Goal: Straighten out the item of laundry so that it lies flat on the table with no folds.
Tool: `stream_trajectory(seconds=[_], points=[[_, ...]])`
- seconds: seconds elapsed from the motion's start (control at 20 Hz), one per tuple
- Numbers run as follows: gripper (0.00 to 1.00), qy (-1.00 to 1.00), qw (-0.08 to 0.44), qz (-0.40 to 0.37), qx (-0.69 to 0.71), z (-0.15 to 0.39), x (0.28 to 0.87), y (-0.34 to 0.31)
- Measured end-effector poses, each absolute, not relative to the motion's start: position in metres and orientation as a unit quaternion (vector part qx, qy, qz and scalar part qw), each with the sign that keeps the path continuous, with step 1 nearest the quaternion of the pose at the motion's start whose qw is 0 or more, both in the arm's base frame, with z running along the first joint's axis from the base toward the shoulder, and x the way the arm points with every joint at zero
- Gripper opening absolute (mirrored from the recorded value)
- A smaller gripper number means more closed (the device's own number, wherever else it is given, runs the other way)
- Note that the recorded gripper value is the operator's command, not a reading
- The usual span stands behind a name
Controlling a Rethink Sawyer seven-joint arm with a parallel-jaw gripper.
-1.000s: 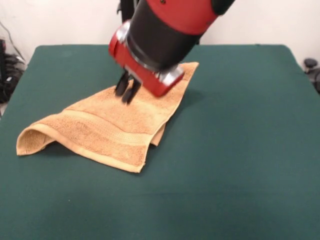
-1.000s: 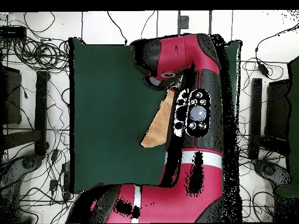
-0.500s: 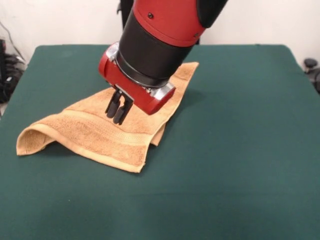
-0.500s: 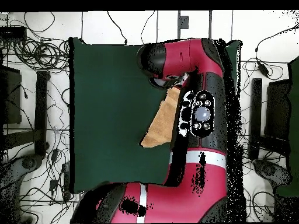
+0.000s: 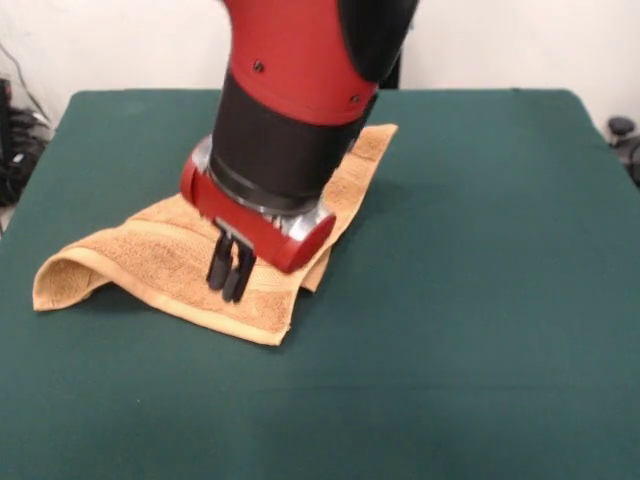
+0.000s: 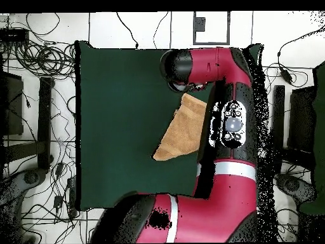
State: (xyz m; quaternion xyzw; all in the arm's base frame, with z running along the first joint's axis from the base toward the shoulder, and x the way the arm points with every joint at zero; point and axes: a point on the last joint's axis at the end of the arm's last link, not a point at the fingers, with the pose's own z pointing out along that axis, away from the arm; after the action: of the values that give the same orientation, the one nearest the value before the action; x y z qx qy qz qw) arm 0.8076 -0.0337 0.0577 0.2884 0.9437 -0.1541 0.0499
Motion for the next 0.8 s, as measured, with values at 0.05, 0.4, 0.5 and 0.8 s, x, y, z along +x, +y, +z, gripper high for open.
stream_trajectory(seconds=[0.05,0.4,0.5,0.8], points=[[0.0,0.945,0.06,-0.142,0.29,0.048,0.81,-0.035],[0.0,0.948,0.097,-0.111,0.284,0.001,0.808,-0.04],[0.0,0.949,0.101,-0.099,0.283,-0.02,0.804,-0.037],[0.0,0.951,0.086,-0.081,0.285,-0.055,0.79,-0.024]])
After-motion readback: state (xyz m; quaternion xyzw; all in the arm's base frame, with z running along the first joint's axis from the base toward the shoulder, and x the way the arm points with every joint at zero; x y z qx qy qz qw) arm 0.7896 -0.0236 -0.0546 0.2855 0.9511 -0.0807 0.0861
